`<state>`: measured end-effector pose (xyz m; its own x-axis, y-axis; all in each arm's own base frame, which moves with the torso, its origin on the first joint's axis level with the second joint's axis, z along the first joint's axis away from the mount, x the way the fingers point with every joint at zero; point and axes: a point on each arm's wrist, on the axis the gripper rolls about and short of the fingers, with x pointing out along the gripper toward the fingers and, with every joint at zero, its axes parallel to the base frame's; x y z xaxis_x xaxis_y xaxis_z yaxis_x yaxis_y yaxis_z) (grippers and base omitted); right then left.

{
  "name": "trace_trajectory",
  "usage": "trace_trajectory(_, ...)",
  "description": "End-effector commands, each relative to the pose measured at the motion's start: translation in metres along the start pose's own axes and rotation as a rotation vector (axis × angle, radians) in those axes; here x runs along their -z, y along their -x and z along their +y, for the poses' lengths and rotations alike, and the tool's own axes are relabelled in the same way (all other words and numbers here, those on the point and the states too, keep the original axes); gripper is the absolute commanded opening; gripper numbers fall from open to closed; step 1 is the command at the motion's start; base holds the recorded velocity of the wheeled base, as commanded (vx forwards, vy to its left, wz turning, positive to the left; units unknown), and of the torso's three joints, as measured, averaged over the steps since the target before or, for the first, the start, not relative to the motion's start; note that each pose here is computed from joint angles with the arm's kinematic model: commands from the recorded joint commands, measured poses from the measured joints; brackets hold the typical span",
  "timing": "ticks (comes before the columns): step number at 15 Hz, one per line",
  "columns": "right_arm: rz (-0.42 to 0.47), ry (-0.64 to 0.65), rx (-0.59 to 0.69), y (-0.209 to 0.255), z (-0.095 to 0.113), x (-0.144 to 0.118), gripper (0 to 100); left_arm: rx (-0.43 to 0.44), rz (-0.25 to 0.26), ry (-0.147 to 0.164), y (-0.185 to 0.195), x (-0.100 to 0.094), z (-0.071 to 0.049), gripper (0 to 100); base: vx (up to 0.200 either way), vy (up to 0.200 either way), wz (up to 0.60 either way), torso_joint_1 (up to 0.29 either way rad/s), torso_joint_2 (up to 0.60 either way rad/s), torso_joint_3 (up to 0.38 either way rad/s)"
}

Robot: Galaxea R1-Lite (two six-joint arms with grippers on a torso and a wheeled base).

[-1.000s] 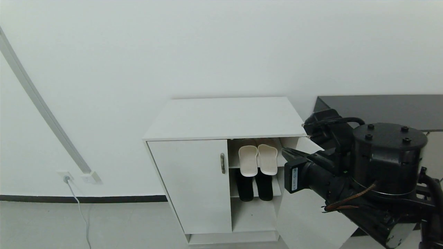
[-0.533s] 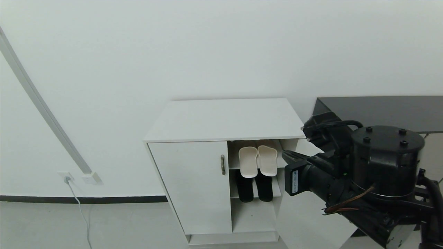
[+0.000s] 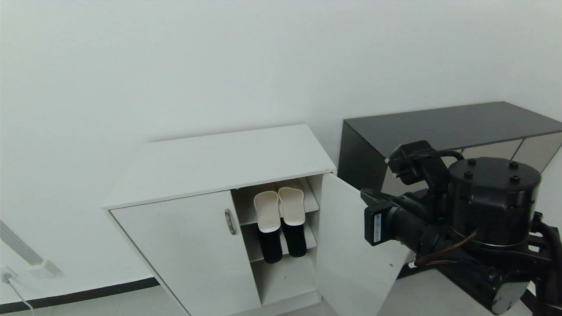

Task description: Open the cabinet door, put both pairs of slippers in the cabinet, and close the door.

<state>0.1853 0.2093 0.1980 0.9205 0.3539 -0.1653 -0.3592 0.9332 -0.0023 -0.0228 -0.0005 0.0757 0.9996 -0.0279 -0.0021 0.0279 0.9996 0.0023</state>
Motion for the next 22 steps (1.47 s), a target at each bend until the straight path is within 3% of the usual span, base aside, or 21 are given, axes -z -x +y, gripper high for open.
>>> trace_trajectory(1,0.0,-0.004,-0.001,-0.002,-0.004,-0.001,0,0.0,-0.001,-0.001,0.0,0.0,0.0,0,0.0,0.0,0.0,0.0,0.0,0.0)
trace_trajectory(10,0.01,0.004,-0.017,-0.003,-0.005,0.003,0,0.0,-0.001,0.001,0.0,0.0,0.0,0,0.0,0.0,0.0,0.0,0.0,0.0)
trace_trajectory(15,0.016,0.009,-0.005,-0.006,-0.008,0.004,0,0.001,-0.001,0.001,0.0,0.0,0.0,0,-0.2,0.0,0.0,0.003,0.0,-0.004)
trace_trajectory(18,0.013,0.025,0.076,-0.029,-0.023,0.0,0,0.0,-0.001,-0.001,0.0,0.0,0.0,0,0.0,0.0,0.0,0.0,0.0,0.0)
trace_trajectory(22,0.04,-0.035,0.253,-0.089,-0.064,-0.002,0,0.0,-0.001,0.001,0.0,0.0,0.0,0,0.0,0.0,0.0,0.0,0.0,0.0)
